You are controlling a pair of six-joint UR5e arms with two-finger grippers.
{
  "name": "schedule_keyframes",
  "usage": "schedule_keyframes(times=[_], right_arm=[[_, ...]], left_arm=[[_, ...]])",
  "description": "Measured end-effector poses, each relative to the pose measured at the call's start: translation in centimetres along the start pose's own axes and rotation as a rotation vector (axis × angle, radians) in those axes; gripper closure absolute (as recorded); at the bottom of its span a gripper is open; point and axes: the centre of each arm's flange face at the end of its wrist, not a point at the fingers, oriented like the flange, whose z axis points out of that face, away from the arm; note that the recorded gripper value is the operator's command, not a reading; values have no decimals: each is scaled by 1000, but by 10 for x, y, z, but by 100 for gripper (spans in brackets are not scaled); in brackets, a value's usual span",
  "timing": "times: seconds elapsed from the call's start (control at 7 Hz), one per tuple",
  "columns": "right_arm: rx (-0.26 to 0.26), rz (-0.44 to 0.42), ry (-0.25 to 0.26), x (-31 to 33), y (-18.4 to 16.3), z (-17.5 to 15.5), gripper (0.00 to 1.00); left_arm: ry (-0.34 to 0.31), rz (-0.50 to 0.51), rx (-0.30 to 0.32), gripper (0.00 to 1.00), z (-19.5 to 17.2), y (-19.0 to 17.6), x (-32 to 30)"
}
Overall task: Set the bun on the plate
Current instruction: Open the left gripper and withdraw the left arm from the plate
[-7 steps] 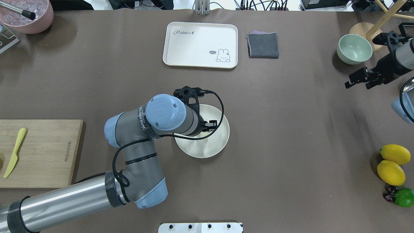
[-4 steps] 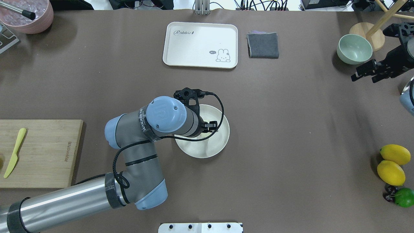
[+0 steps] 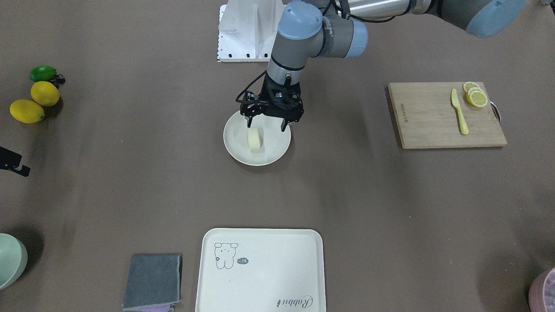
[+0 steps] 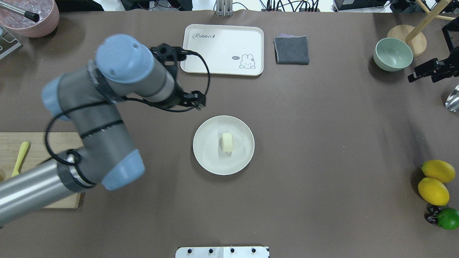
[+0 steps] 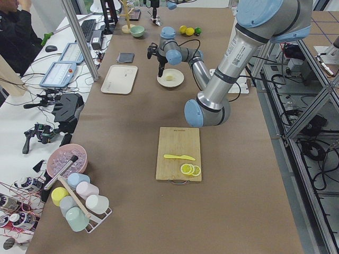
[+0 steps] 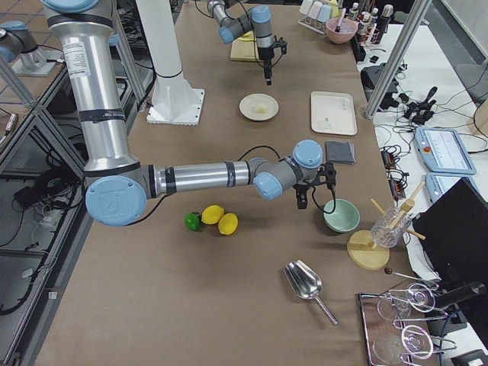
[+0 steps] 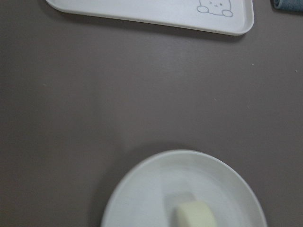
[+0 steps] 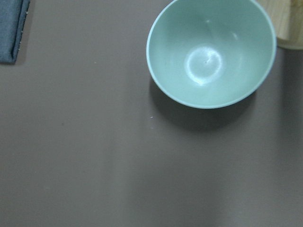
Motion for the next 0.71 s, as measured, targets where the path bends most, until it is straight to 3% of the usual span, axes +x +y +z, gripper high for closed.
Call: schedule_keyframes(times=[0.29,0.71], right_arm=[[-15,-77,68,57,1,-34,0],[-44,-114,116,108,20,-54,0]], left_arm=[[-54,111,-79,2,-45,-22,-173],[-165,174,-124,2,-88,12,-392]])
